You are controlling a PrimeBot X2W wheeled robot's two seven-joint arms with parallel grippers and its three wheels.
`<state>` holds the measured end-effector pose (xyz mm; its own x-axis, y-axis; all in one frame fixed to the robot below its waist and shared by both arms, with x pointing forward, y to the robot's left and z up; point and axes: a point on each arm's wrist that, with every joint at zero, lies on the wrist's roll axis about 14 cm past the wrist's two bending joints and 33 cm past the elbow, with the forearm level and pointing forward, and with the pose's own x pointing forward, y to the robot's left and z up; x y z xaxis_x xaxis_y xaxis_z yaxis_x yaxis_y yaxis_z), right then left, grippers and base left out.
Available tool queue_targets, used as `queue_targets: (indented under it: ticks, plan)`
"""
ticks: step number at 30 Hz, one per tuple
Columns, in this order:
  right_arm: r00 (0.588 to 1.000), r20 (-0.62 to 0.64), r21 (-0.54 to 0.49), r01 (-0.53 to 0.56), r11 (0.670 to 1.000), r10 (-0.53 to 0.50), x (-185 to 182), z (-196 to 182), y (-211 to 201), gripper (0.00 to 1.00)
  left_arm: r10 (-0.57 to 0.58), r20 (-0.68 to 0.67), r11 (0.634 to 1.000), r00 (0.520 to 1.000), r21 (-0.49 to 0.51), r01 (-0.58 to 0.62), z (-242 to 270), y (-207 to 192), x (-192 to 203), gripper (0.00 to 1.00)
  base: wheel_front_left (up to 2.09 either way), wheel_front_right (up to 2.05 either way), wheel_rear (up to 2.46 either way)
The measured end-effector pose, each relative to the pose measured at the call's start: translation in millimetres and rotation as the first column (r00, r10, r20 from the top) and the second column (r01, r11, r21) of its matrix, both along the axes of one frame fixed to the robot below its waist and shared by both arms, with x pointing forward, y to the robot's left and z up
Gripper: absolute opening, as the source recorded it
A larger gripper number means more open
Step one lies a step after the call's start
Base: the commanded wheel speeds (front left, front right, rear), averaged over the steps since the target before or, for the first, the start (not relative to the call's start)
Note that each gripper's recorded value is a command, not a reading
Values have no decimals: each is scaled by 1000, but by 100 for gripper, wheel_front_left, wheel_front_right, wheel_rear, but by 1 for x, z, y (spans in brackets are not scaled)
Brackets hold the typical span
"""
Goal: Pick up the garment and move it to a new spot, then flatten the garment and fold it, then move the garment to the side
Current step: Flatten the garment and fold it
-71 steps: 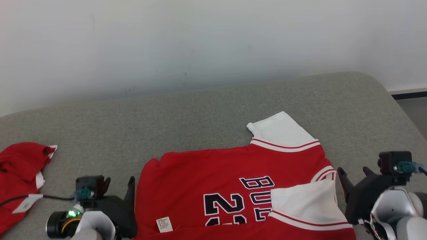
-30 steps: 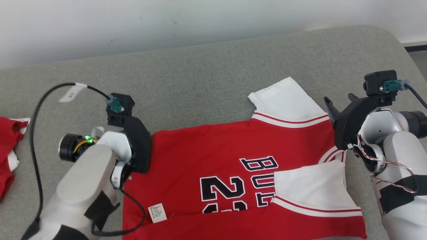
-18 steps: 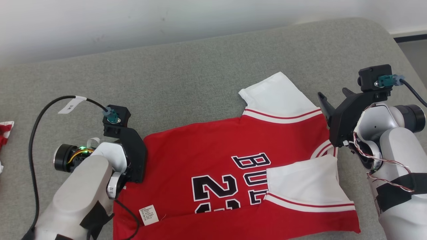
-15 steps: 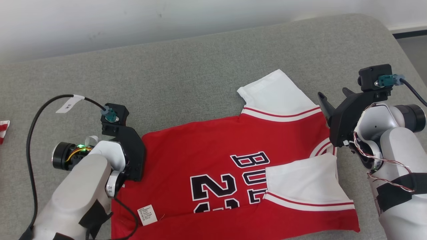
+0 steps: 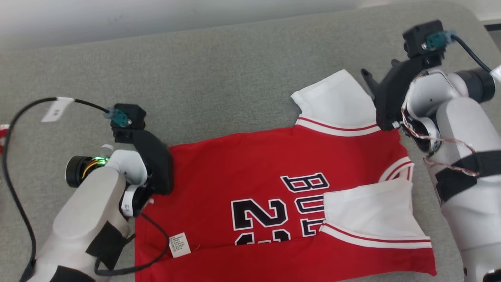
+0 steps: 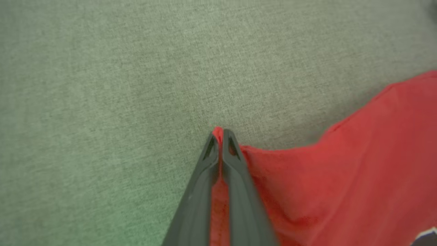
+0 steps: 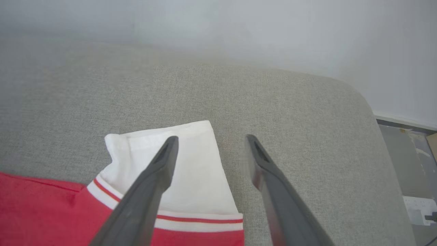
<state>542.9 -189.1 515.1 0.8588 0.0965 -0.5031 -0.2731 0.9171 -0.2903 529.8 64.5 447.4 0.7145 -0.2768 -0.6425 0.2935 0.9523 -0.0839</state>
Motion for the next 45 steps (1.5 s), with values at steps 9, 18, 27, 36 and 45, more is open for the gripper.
queue_targets:
  ticks: [9,18,27,36,45]
  plan:
    - [990,-121,-19,72,997,-73,33,-42,-18,100,85,10,984,996,-155,-83,1,4,8,0,0,0,0]
    - [973,-173,-29,149,988,-152,54,-77,-33,100,114,-6,973,993,-199,-113,-4,9,11,0,0,0,0]
    - [967,-210,-13,146,989,-146,76,-89,-15,63,113,7,976,994,-187,-110,-6,12,12,0,0,0,0]
    - [952,-262,-32,154,988,-157,78,-100,-13,0,112,-4,977,994,-183,-110,-11,13,13,0,0,0,0]
    - [994,-45,45,102,994,-100,87,-65,-3,0,163,79,965,983,-221,-142,-1,17,11,0,0,0,0]
